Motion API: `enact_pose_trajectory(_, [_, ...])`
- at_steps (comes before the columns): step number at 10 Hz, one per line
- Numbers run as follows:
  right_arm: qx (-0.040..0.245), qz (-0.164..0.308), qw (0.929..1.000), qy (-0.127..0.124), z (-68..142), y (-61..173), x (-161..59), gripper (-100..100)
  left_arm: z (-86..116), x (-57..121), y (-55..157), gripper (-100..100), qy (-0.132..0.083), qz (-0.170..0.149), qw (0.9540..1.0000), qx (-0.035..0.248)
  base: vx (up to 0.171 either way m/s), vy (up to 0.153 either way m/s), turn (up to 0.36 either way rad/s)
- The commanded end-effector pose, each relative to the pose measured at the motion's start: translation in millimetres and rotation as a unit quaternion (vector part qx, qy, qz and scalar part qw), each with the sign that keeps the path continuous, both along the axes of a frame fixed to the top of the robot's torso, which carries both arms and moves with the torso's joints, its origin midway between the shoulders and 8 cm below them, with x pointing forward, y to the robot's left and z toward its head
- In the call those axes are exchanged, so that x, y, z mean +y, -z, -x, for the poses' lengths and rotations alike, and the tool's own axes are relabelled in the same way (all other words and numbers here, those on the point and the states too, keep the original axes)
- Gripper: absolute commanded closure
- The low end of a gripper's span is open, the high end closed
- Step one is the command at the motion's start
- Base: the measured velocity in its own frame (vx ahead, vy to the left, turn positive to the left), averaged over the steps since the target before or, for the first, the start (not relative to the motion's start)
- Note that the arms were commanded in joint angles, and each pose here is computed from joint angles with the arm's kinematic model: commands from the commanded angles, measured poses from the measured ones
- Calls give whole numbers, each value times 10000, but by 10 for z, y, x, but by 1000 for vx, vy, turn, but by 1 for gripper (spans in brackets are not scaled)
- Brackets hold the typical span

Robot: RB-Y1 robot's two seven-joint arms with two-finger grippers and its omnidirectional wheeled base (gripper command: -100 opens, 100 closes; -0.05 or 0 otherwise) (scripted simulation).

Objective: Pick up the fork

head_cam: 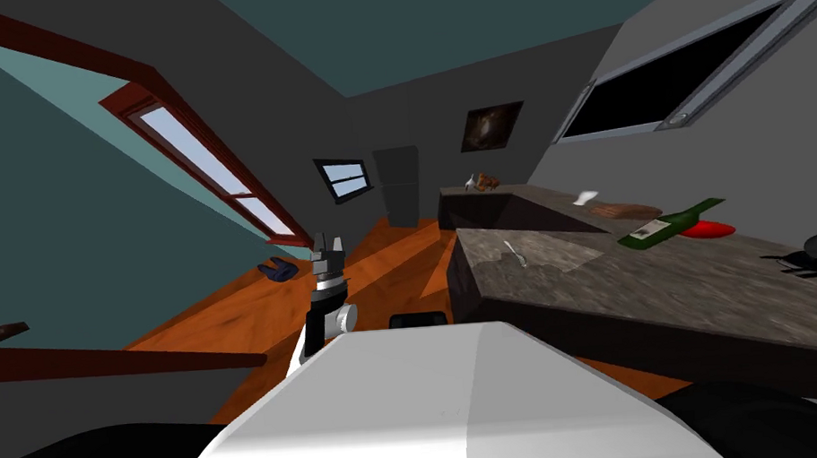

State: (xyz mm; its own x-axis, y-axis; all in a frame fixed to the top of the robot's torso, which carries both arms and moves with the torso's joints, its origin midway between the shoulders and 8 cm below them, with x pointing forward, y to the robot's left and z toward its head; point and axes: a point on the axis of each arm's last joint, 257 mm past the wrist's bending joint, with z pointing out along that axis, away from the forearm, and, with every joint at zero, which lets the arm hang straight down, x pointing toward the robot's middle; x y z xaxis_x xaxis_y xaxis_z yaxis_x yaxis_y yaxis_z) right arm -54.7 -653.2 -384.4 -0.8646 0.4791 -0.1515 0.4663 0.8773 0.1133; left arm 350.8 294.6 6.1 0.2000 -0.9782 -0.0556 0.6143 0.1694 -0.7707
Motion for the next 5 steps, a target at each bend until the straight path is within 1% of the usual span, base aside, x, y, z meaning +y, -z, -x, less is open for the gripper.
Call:
enact_pose_trajectory(1, [146,148,9998,25,123,-87,-153,-100,0,0,0,0,0,0,10000,0,217,73,56])
enact_pose_trajectory(2, [331,335,9989,38,235,-193,-325,-100,0,0,-1,0,0,0,10000,-1,188,56,93])
enact_pose_trajectory(3, [491,506,9975,52,328,-293,-476,-100,0,0,-1,0,0,0,10000,-1,267,74,176])
enact_pose_trajectory(4, [625,658,9959,66,402,-384,-607,-100,0,0,0,0,0,0,10000,0,339,16,178])
enact_pose_trajectory(5, [625,658,9959,66,402,-384,-607,-100,0,0,0,0,0,-1,10000,0,265,4,62])
